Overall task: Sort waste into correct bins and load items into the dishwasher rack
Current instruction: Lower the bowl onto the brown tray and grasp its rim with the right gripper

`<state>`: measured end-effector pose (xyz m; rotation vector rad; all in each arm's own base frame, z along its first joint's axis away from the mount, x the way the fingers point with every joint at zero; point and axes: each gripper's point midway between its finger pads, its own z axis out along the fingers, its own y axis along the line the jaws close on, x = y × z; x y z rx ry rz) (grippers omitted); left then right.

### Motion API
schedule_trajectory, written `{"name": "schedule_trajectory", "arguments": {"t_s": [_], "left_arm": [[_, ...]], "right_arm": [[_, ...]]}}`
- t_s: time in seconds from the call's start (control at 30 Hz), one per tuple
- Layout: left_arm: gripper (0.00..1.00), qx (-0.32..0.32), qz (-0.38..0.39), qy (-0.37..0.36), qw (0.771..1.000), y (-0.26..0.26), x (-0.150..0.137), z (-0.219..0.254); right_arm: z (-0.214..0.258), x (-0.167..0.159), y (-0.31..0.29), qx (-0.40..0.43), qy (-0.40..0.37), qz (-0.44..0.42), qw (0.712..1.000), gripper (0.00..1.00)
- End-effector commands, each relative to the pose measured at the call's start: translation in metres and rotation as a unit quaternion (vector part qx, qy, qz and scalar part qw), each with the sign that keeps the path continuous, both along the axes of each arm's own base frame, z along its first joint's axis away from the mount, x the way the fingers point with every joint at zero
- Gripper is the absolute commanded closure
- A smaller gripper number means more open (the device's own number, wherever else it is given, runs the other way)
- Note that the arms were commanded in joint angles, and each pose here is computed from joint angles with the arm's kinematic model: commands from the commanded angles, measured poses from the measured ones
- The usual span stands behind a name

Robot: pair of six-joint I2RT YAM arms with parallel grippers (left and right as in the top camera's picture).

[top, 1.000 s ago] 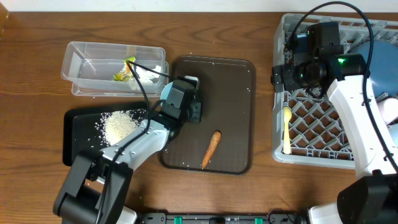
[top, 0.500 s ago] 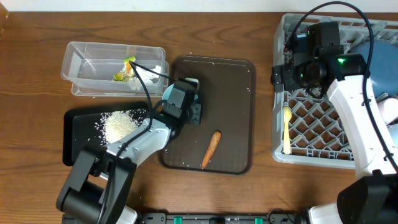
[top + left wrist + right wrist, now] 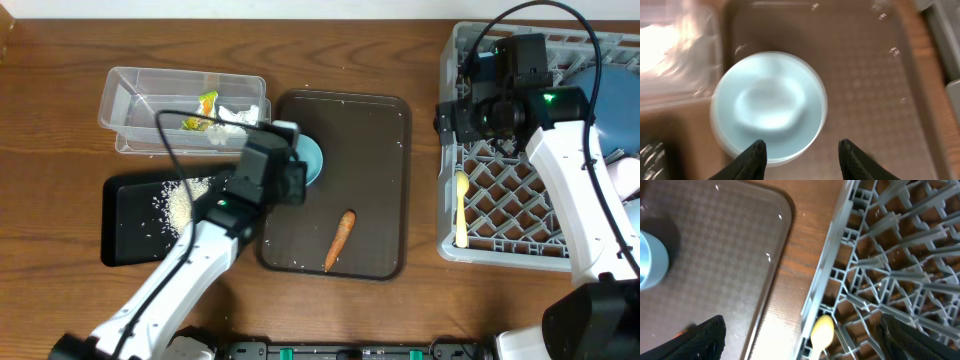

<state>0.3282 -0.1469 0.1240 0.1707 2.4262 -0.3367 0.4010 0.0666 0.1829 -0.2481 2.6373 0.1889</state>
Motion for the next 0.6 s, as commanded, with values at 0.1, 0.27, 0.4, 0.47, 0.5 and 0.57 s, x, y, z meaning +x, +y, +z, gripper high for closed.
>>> {"name": "schedule_trajectory", "arguments": {"t_s": [0.1,0.27,0.4,0.47,0.5,0.57], "left_arm": [[0.51,0.013,0.063,0.02,0.998,0.051,-0.014,0.011],[0.5,0.011,0.121,0.019,0.992,0.092,-0.023,0.024],[0.49,0.008,0.159,0.011,0.987,0.116,-0.028,0.033],[0.46,0.009,0.171,0.014,0.985,0.124,-0.03,0.034],[0.45,0.01,0.177,0.019,0.984,0.127,-0.032,0.032],[0.45,0.012,0.182,0.029,0.983,0.131,-0.035,0.028]], "right_arm": [[0.012,0.006,0.033,0.069,-0.021,0.036,0.997,0.05],[0.006,0.01,0.074,0.087,-0.029,0.081,0.992,0.06],[-0.016,0.009,0.113,0.09,-0.011,0.117,0.989,0.06],[-0.031,0.007,0.137,0.092,0.001,0.134,0.987,0.07],[-0.041,0.005,0.153,0.095,0.009,0.143,0.985,0.09],[-0.058,0.001,0.177,0.099,0.021,0.155,0.983,0.12]]}}
